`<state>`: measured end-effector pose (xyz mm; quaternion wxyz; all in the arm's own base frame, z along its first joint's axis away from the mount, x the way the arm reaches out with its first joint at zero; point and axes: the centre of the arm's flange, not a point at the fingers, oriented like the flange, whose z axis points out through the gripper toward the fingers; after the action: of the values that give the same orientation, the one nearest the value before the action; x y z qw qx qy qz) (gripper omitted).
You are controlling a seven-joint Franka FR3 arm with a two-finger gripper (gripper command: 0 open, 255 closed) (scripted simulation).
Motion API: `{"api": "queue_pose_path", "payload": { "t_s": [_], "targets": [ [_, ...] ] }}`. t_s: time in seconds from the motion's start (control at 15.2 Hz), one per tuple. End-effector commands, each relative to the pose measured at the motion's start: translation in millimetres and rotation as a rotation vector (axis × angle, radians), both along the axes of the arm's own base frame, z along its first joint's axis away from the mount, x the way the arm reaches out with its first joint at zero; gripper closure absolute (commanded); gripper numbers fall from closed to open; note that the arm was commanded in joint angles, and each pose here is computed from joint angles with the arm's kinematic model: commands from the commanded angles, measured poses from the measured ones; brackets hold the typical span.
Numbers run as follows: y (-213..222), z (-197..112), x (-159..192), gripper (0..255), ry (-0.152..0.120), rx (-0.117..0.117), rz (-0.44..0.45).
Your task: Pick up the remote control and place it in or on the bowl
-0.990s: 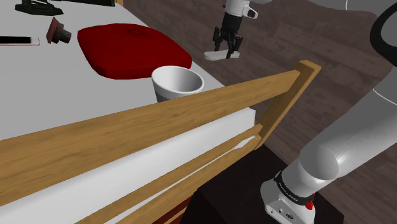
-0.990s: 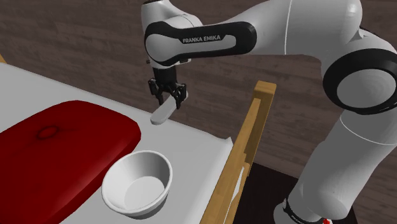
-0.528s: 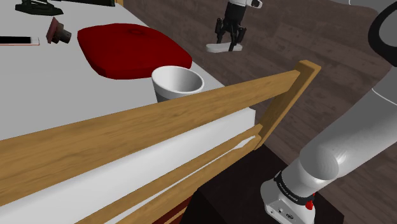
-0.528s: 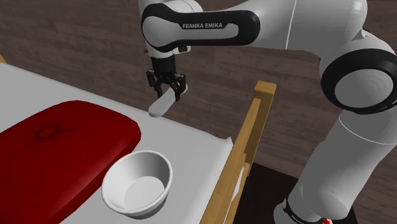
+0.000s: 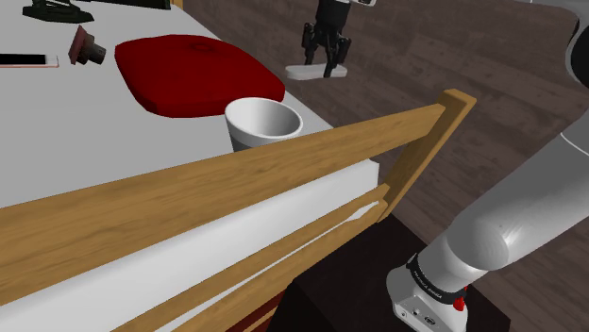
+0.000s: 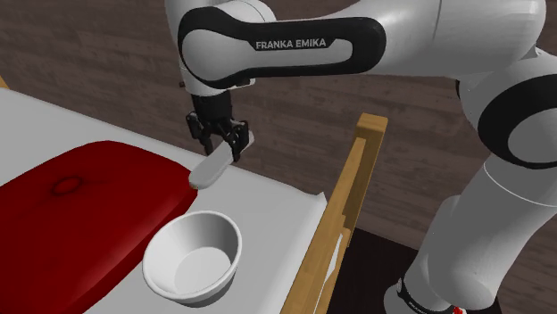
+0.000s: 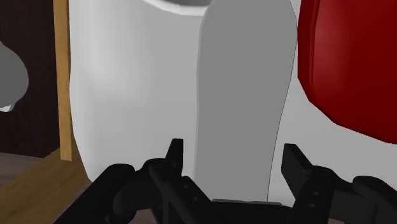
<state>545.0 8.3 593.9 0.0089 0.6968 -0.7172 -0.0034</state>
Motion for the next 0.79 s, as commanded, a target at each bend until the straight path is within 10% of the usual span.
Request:
{"api": "queue_pose_path", "payload": {
  "t_s": [0.0,0.73],
  "targets": [
    [25.8,1.9,-5.2,255,0.000,0.000,-0.001],
    [169.5,6.2,-25.3,255,0.000,0.000,-0.001]
  ]
}}
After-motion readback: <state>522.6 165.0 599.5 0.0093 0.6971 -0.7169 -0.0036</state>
